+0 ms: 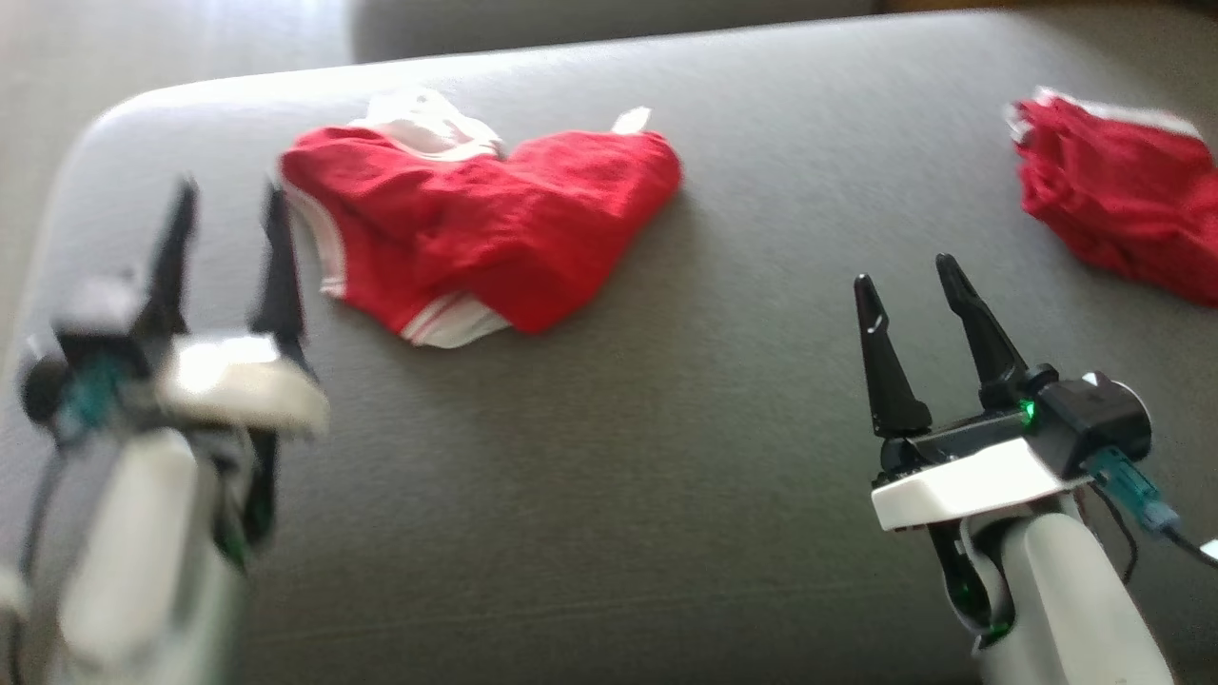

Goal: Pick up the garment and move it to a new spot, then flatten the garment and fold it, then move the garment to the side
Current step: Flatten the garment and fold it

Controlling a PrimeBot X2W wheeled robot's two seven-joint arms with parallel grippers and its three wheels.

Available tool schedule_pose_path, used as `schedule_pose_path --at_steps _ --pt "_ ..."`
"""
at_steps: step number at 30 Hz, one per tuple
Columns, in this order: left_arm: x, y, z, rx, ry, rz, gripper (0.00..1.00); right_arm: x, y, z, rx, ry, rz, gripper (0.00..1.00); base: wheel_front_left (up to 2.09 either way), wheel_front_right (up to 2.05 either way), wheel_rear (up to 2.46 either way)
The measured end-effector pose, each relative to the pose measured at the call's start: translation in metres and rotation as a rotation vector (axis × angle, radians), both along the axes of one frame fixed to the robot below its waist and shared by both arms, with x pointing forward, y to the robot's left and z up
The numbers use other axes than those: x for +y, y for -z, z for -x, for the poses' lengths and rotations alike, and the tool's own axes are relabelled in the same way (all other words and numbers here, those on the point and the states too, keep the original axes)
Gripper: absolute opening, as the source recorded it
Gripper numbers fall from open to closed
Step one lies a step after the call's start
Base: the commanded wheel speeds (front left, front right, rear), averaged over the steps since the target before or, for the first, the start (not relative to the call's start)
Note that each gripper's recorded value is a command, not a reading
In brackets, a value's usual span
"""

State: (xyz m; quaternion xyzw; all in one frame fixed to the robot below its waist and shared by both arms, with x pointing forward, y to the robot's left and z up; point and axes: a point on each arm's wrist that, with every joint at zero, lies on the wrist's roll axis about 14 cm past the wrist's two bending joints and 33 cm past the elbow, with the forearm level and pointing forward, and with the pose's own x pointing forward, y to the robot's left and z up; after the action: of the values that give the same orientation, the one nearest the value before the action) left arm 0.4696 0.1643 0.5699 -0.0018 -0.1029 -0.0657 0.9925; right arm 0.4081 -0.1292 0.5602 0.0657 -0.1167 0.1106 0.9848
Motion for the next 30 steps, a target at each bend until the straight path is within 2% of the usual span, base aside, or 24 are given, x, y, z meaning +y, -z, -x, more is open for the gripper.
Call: schedule_pose_path --at_steps 1,5,9,12,17,30 --pt "0.007 0.006 0.028 0.003 -0.027 0.026 1.00 0.008 -0.005 -0.001 -0.014 -0.021 0.006 1.00 0.00 0.00 0.00" --pt "0.016 0.023 0.076 0.035 -0.083 0.092 1.00 0.023 -0.003 0.002 -0.004 -0.061 0.012 1.00 0.00 0.00 0.00" --pt "0.027 0.038 0.111 0.073 -0.155 0.202 1.00 0.034 0.000 0.007 0.008 -0.094 0.013 1.00 0.00 0.00 0.00" --pt "0.038 0.041 0.127 0.074 -0.202 0.218 1.00 0.041 -0.001 0.009 0.011 -0.112 0.016 1.00 0.00 0.00 0.00" --pt "0.032 0.044 0.138 0.077 -0.184 0.211 1.00 0.047 0.000 0.011 0.016 -0.130 0.018 1.00 0.00 0.00 0.00" --pt "0.024 0.047 0.133 0.084 -0.157 0.193 1.00 0.042 0.005 0.011 0.030 -0.117 0.017 1.00 0.00 0.00 0.00"
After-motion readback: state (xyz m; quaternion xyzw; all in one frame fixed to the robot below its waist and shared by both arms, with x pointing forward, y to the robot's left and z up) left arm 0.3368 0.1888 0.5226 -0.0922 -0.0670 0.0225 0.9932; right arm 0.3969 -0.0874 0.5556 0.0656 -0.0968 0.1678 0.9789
